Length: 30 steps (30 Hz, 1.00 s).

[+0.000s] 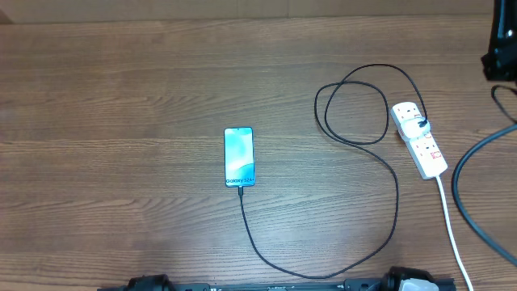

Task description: Plug charger to phone and switch on socket

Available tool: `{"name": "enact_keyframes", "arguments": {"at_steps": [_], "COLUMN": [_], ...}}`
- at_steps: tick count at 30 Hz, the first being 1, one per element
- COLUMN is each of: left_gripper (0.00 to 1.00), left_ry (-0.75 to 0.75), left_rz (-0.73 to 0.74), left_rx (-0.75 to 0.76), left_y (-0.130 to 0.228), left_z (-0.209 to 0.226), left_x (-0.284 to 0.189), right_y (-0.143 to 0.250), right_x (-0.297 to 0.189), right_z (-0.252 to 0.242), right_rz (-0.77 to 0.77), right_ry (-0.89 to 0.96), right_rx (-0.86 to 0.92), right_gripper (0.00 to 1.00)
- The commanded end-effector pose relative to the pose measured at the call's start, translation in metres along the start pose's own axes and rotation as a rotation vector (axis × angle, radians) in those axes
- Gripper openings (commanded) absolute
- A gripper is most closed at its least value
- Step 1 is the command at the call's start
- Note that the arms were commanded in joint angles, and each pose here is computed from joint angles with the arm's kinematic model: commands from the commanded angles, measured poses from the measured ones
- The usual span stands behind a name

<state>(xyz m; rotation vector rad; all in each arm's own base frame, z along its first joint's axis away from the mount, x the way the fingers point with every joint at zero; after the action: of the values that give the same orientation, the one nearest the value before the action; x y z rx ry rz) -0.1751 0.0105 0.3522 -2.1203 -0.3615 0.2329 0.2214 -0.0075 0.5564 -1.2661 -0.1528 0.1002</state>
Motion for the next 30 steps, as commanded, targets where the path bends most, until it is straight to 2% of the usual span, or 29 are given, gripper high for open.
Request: {"name": "enact_keyframes", "arguments": {"at_steps": [1,6,13,18,22,26,30], "left_gripper": [1.00,1.00,1.00,1.00,0.99,1.00,0.99], "left_ry": [-0.041,-0.049,-0.048,-0.069,-0.107,-0.114,-0.027], "left_rz": [-0.044,-0.050,-0.051,-0.053,-0.013,-0.030,-0.035], "left_rx": [-0.025,-0.026,-0.026,-0.139,-0.310,-0.298,-0.219], "left_y": [0.006,0.007,0.006,0.006,0.011,0.010,0.014], "left_z": [-0.005,-0.006,-0.007,-0.008,-0.012,-0.023,-0.040], "left_x": [-0.006,-0.007,-0.007,0.002,0.030,0.075,0.129], "right_y": [0.006,0.034,0.078,0.092,0.090,0.090,0.089], "right_x": [-0.022,-0.056,-0.112,-0.155,-0.170,-0.172,-0.173], "right_z": [-0.002,0.005,0.006,0.013,0.018,0.020,0.021], "right_rz": [-0.030,0.001,-0.072,-0.146,-0.185,-0.184,-0.188], "right_ry": [0.168,0.141,0.076,0.044,0.018,-0.009,-0.023], "right_rx": [-0.075,-0.078,-0.010,-0.025,-0.033,-0.030,-0.030], "right_gripper": [0.08,0.07,0.09,0.12,0.13,0.15,0.16]}}
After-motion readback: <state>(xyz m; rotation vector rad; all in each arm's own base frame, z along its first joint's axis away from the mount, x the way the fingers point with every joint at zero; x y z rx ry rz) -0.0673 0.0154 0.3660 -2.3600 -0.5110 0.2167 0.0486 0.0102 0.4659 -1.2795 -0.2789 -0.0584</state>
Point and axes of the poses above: each gripper's point midway between its finger pads, its own x axis out along the fingers, its own z axis along the line the jaws close on, y = z × x, the point moved 9 cm from there along -x, back along the fingers, and after that the axes turned 6 degrees about -x, right-handed, at the moved point
